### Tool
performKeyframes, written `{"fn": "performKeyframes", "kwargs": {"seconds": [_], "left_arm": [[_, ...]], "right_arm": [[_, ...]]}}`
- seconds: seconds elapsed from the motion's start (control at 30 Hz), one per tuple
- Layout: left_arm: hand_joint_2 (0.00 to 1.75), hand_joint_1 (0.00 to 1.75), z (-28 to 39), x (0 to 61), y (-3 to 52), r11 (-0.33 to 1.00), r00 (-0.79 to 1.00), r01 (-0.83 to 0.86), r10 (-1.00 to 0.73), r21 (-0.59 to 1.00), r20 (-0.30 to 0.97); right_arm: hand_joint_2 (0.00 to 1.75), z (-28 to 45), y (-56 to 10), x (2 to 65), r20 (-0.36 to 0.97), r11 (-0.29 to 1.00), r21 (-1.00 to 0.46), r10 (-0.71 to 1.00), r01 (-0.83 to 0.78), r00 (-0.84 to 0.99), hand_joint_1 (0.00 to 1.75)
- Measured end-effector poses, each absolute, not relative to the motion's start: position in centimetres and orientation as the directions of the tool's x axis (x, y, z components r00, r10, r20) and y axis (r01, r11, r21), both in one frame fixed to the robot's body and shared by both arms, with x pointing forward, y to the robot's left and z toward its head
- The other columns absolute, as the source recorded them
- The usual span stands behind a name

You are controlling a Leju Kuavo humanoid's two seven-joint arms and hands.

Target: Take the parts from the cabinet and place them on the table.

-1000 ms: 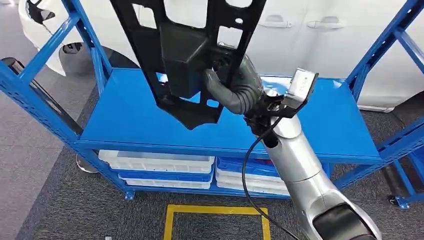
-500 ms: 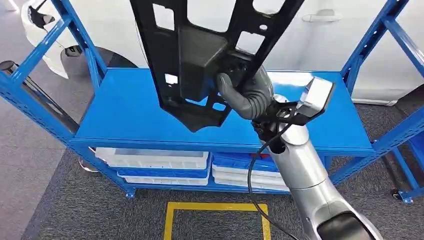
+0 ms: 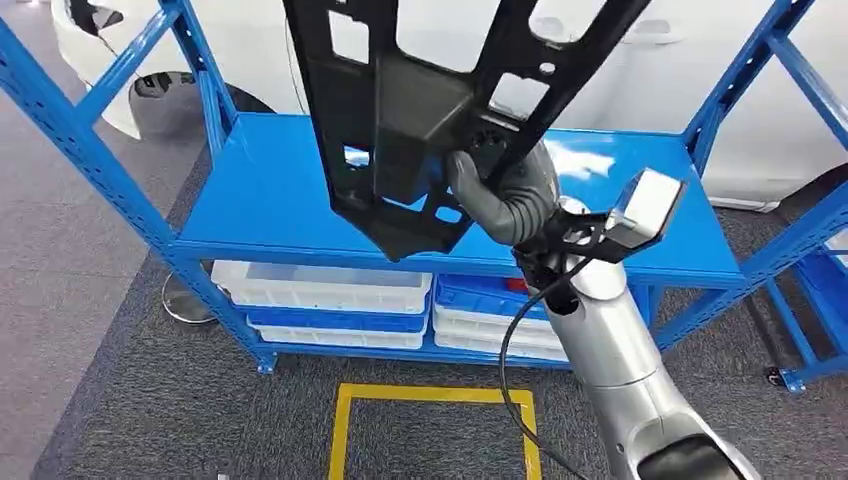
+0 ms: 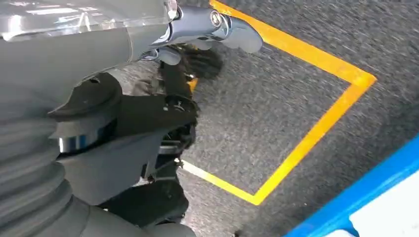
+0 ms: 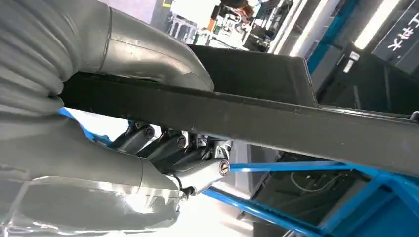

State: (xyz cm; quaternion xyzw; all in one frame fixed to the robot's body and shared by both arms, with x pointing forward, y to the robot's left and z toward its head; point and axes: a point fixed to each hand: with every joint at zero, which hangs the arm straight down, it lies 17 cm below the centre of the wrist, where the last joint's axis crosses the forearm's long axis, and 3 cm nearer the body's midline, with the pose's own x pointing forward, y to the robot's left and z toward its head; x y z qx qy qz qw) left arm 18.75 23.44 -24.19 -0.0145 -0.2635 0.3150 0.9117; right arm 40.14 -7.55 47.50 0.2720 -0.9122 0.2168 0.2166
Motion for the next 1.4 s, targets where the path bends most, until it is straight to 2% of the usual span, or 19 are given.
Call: {"fn": "performKeyframes", "kwargs": {"seconds": [0.8,1.13,1.27,1.4], "left_arm": [[1.75,0.0,-24.1,19.0,23.4,0.802,0.664,-0.563,0.582,-0.197,0.47],[1.75,0.0,-24.1,18.9,23.4,0.795,0.654,-0.573,0.59,-0.199,0.473],[1.75,0.0,-23.9,19.1,23.6,0.782,0.629,-0.586,0.603,-0.209,0.491],[1.75,0.0,-23.9,18.8,23.9,0.776,0.617,-0.595,0.609,-0.21,0.499]], "right_arm": [[1.75,47.3,-8.3,39.9,0.499,0.778,-0.289,-0.375,-0.558,-0.781,1.75],[1.75,44.7,-10.8,43.8,0.537,0.886,-0.265,-0.192,-0.381,-0.821,1.75],[1.75,38.5,-11.6,46.5,0.649,0.889,-0.218,-0.176,-0.403,-0.74,1.75],[1.75,25.7,-13.5,49.7,0.823,0.92,-0.137,-0.1,-0.366,-0.559,1.75]]}}
